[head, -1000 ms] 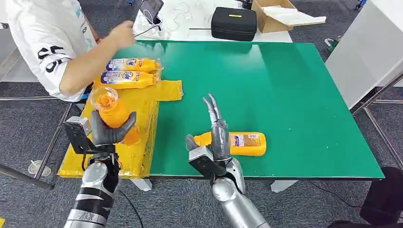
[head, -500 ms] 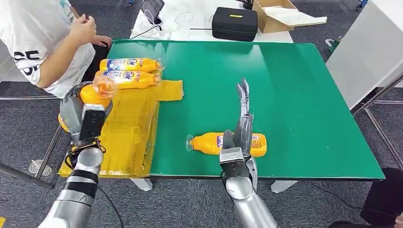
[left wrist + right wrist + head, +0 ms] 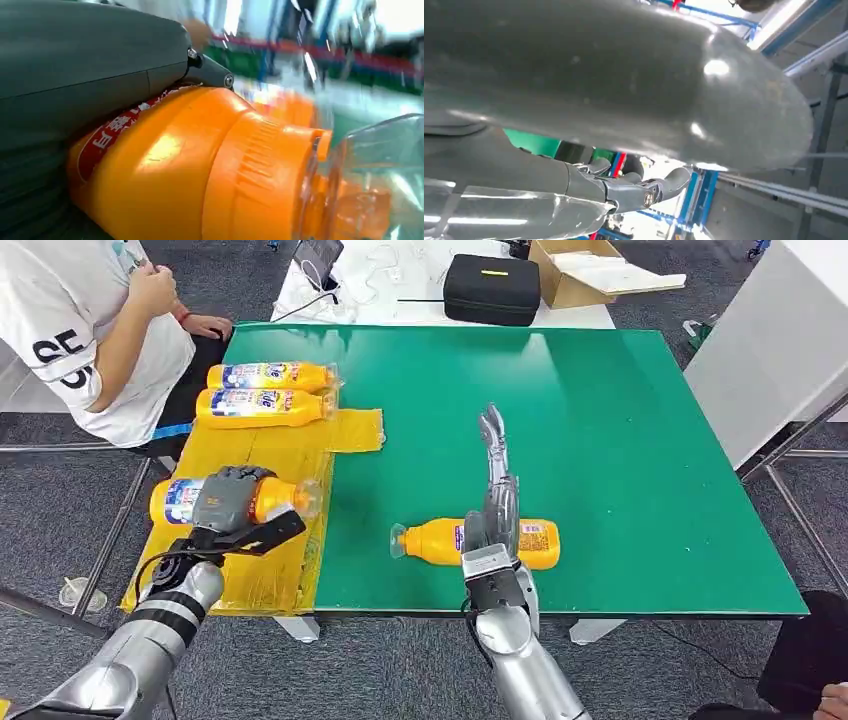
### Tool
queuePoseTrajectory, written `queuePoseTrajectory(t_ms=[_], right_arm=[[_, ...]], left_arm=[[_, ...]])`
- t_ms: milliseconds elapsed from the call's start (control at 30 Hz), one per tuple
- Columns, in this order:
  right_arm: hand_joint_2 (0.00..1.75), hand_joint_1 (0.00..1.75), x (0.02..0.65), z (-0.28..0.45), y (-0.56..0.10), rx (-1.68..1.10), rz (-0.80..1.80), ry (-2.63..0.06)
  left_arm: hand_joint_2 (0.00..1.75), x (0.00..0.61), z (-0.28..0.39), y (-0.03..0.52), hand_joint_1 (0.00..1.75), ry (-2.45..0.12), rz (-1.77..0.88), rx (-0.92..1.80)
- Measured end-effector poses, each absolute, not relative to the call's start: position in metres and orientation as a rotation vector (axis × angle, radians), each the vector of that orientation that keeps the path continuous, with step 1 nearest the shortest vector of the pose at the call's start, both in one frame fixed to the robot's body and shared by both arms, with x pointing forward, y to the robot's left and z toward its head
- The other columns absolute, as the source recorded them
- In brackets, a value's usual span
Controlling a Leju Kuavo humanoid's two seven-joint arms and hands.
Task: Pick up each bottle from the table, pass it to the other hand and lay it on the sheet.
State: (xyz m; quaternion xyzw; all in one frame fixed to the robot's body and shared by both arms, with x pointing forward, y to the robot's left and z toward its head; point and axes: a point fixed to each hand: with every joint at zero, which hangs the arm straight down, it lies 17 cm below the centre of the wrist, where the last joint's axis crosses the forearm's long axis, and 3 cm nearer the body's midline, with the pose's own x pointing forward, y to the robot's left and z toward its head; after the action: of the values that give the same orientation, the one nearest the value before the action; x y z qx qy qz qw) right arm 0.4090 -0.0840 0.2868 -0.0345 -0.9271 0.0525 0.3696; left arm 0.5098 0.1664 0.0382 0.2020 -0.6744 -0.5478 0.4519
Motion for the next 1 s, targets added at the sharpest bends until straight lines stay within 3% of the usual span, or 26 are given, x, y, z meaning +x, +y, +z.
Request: queuePoseTrajectory(t_ms=[133,167,467,533,567,600,633,1000], right_arm=[[0.00,0.00,0.411,0.284,-0.082,-0.079,0.146,-2.370],[1.75,0.00,0.411,0.283,-0.081,-0.078,0.148,-2.369],[1.75,0.00,0.414,0.273,-0.074,-0.044,0.181,-2.344],[1.75,0.00,0.415,0.271,-0.073,-0.038,0.186,-2.337],[1.75,0.00,0.415,0.269,-0.071,-0.033,0.191,-2.332],[1.75,0.00,0.416,0.268,-0.070,-0.029,0.196,-2.329],[1.75,0.00,0.416,0.267,-0.069,-0.027,0.199,-2.326],[1.75,0.00,0.420,0.254,-0.062,0.005,0.228,-2.290]], left_arm=[[1.75,0.506,0.025,0.172,1.75,-1.614,-1.400,0.474],[1.75,0.506,0.024,0.174,1.75,-1.607,-1.407,0.472],[1.75,0.498,0.002,0.179,1.75,-1.487,-1.497,0.384],[1.75,0.495,-0.003,0.179,0.86,-1.462,-1.518,0.360],[1.75,0.493,-0.006,0.178,0.86,-1.446,-1.528,0.339],[1.75,0.492,-0.007,0.178,0.14,-1.436,-1.530,0.321],[1.75,0.492,-0.007,0.177,0.05,-1.430,-1.528,0.306],[1.75,0.474,-0.013,0.169,0.00,-1.356,-1.451,0.047]])
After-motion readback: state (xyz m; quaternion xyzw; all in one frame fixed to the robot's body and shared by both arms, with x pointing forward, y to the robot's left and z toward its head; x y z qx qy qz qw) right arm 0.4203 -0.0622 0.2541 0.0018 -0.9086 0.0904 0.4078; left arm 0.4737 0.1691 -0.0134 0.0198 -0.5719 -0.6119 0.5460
